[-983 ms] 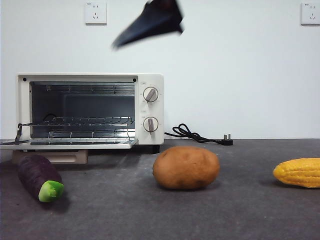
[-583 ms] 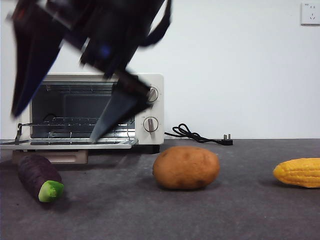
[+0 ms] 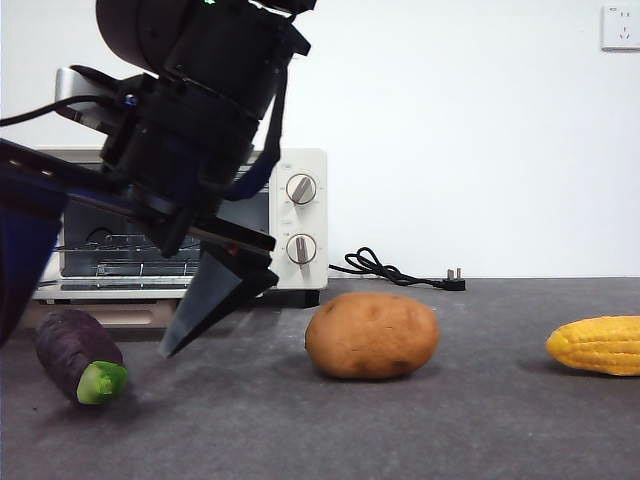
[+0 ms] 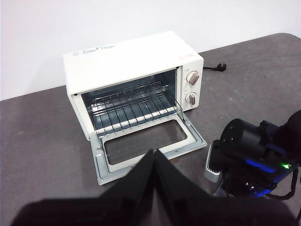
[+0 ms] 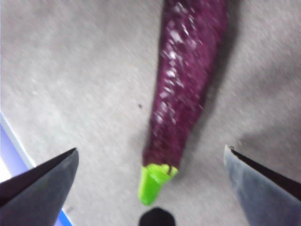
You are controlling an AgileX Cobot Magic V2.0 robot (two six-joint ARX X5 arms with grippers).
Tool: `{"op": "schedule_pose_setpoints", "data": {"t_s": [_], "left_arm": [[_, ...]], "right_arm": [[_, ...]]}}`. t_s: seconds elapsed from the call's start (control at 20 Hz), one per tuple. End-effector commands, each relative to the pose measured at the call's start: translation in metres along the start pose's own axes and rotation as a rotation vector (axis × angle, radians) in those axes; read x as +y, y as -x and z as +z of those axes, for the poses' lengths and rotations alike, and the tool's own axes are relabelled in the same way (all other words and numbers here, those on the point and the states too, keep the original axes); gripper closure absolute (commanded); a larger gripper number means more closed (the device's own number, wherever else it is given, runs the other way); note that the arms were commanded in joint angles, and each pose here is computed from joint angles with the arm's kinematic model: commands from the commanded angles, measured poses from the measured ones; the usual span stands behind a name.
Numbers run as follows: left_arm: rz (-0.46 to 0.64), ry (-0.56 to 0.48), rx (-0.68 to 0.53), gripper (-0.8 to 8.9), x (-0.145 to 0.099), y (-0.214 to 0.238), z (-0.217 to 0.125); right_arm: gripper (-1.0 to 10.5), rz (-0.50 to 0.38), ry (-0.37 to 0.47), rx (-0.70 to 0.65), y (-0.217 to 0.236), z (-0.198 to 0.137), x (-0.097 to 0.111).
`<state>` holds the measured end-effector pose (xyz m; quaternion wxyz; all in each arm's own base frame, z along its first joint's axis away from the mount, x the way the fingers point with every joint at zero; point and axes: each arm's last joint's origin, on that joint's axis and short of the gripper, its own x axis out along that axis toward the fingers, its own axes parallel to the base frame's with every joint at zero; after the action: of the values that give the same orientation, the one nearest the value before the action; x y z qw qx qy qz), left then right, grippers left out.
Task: Take the eggplant from the table,put the eggplant in the oven
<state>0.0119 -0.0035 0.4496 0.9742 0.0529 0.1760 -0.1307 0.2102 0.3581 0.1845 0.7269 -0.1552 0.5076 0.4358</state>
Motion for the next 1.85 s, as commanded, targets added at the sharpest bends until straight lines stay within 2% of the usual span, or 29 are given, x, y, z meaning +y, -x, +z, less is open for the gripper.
{"op": "schedule_pose_setpoints", "data": {"t_s": [0.05, 0.3, 0.35, 0.45, 0.75, 0.95, 1.05, 1.1, 1.3, 1.5, 1.65, 1.85], "left_arm": [[0.0, -0.011, -0.002, 8.19, 0.0, 0.0, -0.001], [0.0, -0.012, -0.002, 8.19, 0.0, 0.0, -0.001], [0.0, -0.012, -0.002, 8.19, 0.0, 0.0, -0.001], [0.0, -0.017, -0.001, 8.19, 0.0, 0.0, -0.001], [-0.001, -0.027, -0.001, 8.19, 0.0, 0.0, -0.001], [0.0, -0.03, 0.0, 8.19, 0.0, 0.0, -0.001], [0.0, -0.031, 0.0, 8.19, 0.0, 0.0, -0.001], [0.0, -0.035, 0.0, 8.19, 0.0, 0.0, -0.001], [-0.006, -0.039, 0.0, 8.19, 0.0, 0.0, -0.001], [-0.007, -0.039, 0.011, 8.19, 0.0, 0.0, -0.002], [-0.009, -0.038, 0.024, 8.19, 0.0, 0.0, -0.004], [-0.009, -0.038, 0.025, 8.19, 0.0, 0.0, -0.004]], "right_arm": [[3.6, 0.001, -0.021, 0.011, -0.013, -0.002, 0.005], [3.6, -0.035, -0.028, 0.016, -0.024, -0.005, 0.01], [3.9, -0.044, -0.034, 0.015, -0.025, -0.005, 0.01], [5.3, -0.07, -0.051, 0.011, -0.026, -0.005, 0.009], [8.2, -0.073, -0.076, 0.008, -0.026, -0.005, 0.009], [8.6, -0.073, -0.08, 0.008, -0.026, -0.005, 0.009], [9.6, -0.071, -0.08, 0.004, -0.027, -0.005, 0.009], [9.6, -0.066, -0.078, 0.002, -0.026, -0.005, 0.009], [9.6, 0.103, -0.068, -0.02, -0.005, 0.002, 0.018], [9.6, 0.194, -0.048, -0.128, 0.034, 0.016, 0.024], [9.6, 0.257, -0.094, -0.182, 0.052, 0.034, 0.007], [9.6, 0.262, -0.191, -0.286, 0.065, 0.051, -0.025]]}}
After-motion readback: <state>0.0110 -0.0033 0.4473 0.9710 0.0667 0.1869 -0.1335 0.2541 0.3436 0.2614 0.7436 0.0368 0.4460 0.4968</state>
